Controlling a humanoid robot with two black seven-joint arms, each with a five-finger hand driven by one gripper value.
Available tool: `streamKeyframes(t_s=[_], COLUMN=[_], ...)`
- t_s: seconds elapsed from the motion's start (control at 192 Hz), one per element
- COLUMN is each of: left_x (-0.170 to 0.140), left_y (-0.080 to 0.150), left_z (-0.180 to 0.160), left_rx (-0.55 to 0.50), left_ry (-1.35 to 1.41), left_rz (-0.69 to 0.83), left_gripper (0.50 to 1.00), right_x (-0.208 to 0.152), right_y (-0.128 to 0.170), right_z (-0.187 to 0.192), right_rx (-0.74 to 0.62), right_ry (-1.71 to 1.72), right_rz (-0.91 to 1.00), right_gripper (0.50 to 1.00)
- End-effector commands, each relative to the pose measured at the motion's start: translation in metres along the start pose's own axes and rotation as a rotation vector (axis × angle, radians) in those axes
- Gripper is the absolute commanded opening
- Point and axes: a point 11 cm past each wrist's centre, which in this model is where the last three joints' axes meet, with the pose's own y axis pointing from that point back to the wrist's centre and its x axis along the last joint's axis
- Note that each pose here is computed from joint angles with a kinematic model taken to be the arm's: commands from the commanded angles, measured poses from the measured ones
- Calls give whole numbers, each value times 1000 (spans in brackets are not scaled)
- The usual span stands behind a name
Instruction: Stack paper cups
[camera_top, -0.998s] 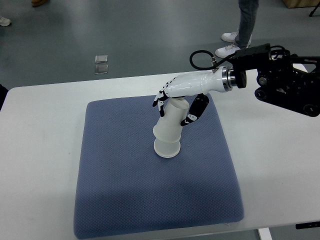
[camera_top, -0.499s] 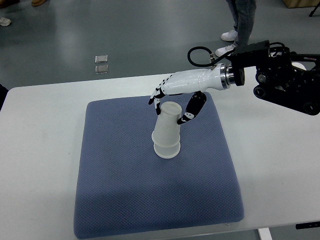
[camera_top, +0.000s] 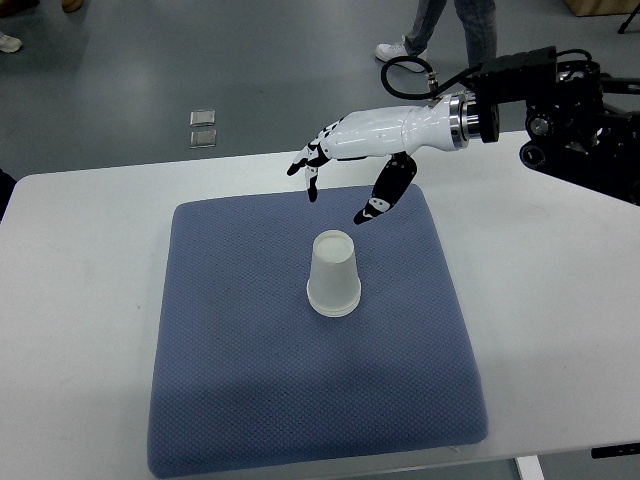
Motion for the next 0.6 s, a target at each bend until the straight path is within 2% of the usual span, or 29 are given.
streamKeyframes(t_s=[0.0,0.286,0.592], left_x=[0,0,0], left_y=[0,0,0], left_z=[0,0,0], left_rx=[0,0,0], left_ry=[1,-1,1], left_rz=[0,0,0], left_gripper=[1000,1000,1000], right_x=[5,5,18], right_y=[2,16,48], right_z=[1,35,87], right_rx=[-5,-93,-184], right_ry=[-9,-116,-418], right_rz=[6,82,367], right_gripper=[905,905,905])
